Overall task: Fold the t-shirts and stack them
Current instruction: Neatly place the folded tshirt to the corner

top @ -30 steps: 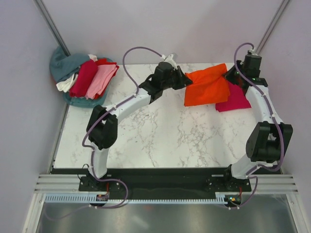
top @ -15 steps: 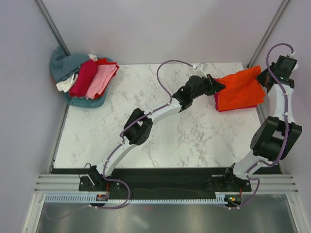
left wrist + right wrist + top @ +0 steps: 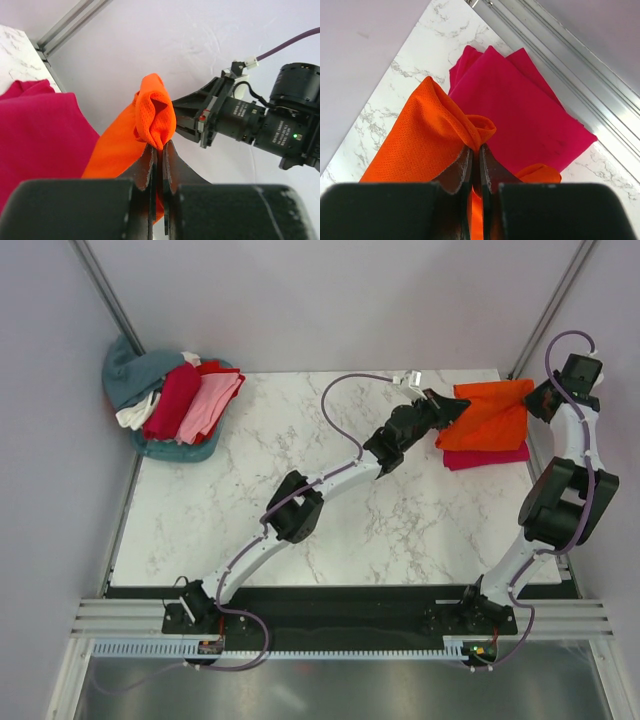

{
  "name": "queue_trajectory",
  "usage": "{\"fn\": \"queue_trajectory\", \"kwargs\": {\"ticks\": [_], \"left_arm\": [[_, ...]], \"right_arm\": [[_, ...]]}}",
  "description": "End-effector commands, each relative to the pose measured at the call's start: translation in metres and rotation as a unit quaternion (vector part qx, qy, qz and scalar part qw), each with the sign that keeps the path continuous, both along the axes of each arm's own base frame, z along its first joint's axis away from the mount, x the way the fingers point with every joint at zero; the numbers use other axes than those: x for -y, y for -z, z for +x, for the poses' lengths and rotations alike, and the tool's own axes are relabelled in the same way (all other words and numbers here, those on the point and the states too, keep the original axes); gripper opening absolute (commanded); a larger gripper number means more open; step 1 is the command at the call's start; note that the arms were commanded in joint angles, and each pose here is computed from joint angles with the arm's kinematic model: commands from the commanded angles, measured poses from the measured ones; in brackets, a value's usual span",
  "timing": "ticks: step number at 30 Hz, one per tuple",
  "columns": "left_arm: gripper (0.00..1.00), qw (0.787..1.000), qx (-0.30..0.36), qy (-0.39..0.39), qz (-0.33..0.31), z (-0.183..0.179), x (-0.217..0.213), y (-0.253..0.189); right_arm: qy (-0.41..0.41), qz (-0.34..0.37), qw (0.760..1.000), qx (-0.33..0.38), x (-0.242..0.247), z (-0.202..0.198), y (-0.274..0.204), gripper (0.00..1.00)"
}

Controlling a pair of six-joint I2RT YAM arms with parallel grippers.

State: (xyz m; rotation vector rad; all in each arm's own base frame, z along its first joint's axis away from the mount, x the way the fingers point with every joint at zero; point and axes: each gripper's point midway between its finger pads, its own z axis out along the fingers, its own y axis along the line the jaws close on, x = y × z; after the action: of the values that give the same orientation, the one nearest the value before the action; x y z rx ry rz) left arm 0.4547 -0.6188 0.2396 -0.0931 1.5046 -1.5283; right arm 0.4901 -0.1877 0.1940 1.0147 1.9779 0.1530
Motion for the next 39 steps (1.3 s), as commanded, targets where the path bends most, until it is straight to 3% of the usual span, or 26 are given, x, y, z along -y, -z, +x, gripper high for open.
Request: {"fn": "queue_trajectory", "kwargs": {"ticks": [1, 12, 20, 33, 36, 38, 39], "left_arm": [[0.02, 0.998, -0.007, -0.019, -0.064, -0.002, 0.002, -0.015], [0.02, 0.998, -0.007, -0.023, -0.063, -0.019, 0.012, -0.020], [0.02, 0.994, -0.073, -0.036, -0.068, -0.006, 0.014, 0.035], [0.02, 0.986, -0.117, -0.100, -0.068, 0.037, -0.011, 0.091], [0.07, 0.984, -0.110, -0.121, -0.067, 0.049, -0.021, 0.090], [0.40, 0.982, -0.106, -0.140, -0.070, 0.061, -0.032, 0.087], [0.55, 0.981, -0.098, -0.153, -0.068, 0.069, -0.039, 0.083]], "right_arm": [[0.005, -0.013, 1.000, 0.014, 0.010, 0.010, -0.009, 0.00], [0.026, -0.028, 0.999, 0.010, 0.029, 0.008, -0.009, 0.00], [0.019, 0.004, 1.000, -0.006, 0.029, 0.024, 0.026, 0.00], [0.015, 0.016, 1.000, 0.005, 0.031, 0.055, 0.055, 0.00], [0.007, 0.023, 1.000, 0.011, 0.030, 0.065, 0.063, 0.03], [0.011, 0.032, 0.999, 0.017, 0.031, 0.071, 0.071, 0.09], [0.014, 0.031, 0.999, 0.028, 0.032, 0.076, 0.068, 0.21]]}}
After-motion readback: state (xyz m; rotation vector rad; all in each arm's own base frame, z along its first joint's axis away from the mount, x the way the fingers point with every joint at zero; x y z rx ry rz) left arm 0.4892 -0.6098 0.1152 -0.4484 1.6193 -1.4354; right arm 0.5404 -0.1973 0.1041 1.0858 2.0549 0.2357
